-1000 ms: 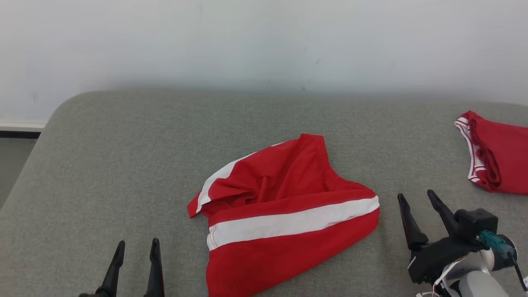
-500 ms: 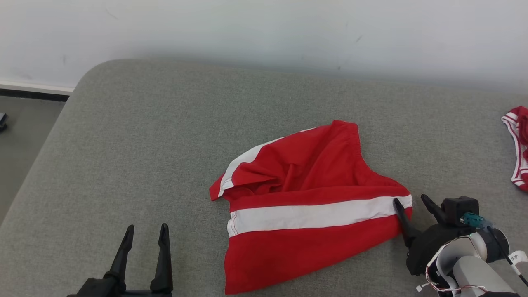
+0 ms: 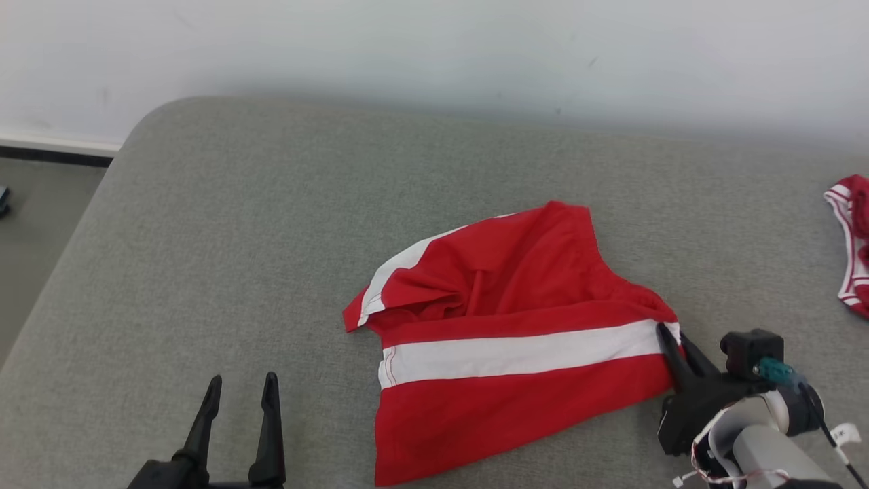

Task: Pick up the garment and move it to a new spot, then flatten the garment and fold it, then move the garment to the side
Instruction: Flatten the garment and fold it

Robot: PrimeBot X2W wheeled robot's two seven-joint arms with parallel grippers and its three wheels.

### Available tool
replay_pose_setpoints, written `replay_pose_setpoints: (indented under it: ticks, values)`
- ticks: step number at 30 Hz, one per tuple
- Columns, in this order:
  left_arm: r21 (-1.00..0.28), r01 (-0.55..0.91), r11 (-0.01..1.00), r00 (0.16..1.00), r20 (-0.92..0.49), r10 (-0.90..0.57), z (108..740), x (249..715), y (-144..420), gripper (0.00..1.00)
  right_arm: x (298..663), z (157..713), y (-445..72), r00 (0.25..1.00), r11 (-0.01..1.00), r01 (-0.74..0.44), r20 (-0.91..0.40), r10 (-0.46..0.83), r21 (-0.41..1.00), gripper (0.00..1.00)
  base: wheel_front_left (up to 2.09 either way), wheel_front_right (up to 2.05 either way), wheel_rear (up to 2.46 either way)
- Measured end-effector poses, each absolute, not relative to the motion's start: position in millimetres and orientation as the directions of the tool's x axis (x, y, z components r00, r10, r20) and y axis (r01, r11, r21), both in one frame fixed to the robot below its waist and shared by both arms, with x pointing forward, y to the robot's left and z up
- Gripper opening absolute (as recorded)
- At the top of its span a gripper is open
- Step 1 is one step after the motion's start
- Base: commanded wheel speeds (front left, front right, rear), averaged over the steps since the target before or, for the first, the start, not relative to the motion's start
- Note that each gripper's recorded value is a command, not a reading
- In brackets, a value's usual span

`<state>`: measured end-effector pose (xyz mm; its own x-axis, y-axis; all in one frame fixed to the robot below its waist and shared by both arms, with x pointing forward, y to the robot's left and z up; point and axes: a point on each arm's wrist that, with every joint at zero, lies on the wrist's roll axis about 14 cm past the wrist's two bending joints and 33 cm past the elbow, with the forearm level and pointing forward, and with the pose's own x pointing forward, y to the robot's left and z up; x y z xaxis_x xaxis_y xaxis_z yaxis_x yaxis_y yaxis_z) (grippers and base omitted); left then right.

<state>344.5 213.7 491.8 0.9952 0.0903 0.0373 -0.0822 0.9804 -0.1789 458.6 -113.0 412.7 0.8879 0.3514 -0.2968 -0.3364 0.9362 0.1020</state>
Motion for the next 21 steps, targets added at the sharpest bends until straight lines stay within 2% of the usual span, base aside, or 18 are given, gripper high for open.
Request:
replay_pose_setpoints:
  ticks: [12,21]
  values:
    - [-0.200,0.009,0.980,0.999,0.041,-0.001,491.2,347.4,185.2,1.00,396.1,425.7,-150.9,0.939,0.956,-0.247,-0.204,0.277,0.160,0.00,0.00,0.00,0.00]
    - [-0.202,0.052,0.978,0.998,0.052,-0.042,494.0,349.4,174.3,1.00,345.9,421.4,-140.7,0.946,0.948,-0.190,-0.209,0.246,0.256,0.00,0.00,0.00,0.00]
